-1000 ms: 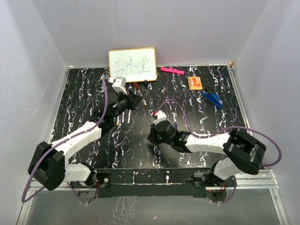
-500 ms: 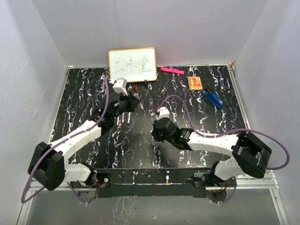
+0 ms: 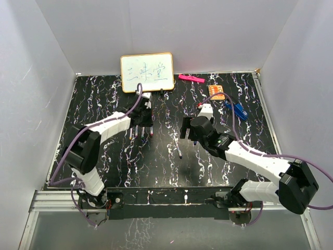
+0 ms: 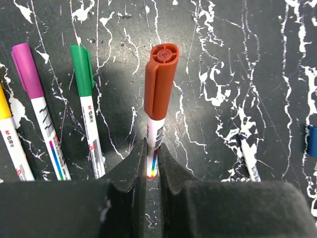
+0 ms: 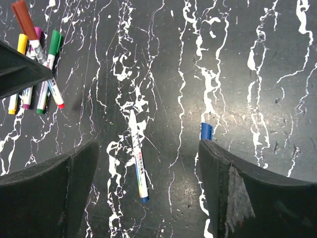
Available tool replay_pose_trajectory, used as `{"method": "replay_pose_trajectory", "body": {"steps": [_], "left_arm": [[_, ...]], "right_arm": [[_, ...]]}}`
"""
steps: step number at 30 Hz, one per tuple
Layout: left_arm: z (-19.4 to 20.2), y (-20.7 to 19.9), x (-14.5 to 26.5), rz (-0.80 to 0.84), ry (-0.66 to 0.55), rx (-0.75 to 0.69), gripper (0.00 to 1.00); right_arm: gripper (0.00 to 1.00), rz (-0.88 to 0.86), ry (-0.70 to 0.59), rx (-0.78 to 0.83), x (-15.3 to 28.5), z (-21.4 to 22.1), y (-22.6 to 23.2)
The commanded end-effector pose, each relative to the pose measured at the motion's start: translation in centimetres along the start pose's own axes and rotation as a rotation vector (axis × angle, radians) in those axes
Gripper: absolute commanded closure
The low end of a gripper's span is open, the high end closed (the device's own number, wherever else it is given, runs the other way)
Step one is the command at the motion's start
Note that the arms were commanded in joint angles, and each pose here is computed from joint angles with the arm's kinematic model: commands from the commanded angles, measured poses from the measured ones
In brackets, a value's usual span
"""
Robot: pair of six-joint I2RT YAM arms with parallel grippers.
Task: Insert the pens into the pen caps
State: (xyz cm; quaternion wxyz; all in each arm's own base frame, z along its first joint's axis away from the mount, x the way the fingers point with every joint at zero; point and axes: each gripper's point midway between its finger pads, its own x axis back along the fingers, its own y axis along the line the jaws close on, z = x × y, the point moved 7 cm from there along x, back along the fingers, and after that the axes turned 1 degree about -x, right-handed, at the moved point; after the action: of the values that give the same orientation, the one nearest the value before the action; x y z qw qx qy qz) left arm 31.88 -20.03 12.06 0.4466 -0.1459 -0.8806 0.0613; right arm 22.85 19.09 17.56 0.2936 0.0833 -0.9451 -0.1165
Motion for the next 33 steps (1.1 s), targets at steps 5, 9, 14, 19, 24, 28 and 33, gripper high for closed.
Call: {"method": "replay_pose_trajectory", "body": {"steps": [5,9,14,19,24,28,33], "left_arm": [[-0.5,0.4,-1.3,-0.071,0.093,-0.033,1.0],[0.2,0.8,-2.2,-0.092,0.136,-0.025,1.0],[1.0,1.0,-3.2,-0.109,0.166,-0.005,1.0],[1.3,1.1,-3.6,-0.118,0.163,0.014,0.95],[0.9,1.0,-3.4,-0.117,0.15,0.021,0.84],[-0.7,0.4,-2.2,-0.1,0.093,0.021,0.65],[-3.0,-0.5,0.1,-0.067,0.015,0.017,0.6]], "right_arm": [[0.16,0.036,-0.085,-0.022,1.1,-2.5,-0.6],[0.09,0.059,-0.1,-0.027,1.2,-2.8,-1.0],[0.02,0.079,-0.119,-0.038,1.2,-3.3,-1.4],[0.02,0.099,-0.123,-0.046,1.2,-3.3,-2.0],[0.02,0.123,-0.123,-0.047,1.1,-3.0,-2.7],[0.02,0.129,-0.112,-0.036,0.9,-2.7,-2.9],[0.02,0.127,-0.116,-0.038,0.9,-2.6,-3.0]]}}
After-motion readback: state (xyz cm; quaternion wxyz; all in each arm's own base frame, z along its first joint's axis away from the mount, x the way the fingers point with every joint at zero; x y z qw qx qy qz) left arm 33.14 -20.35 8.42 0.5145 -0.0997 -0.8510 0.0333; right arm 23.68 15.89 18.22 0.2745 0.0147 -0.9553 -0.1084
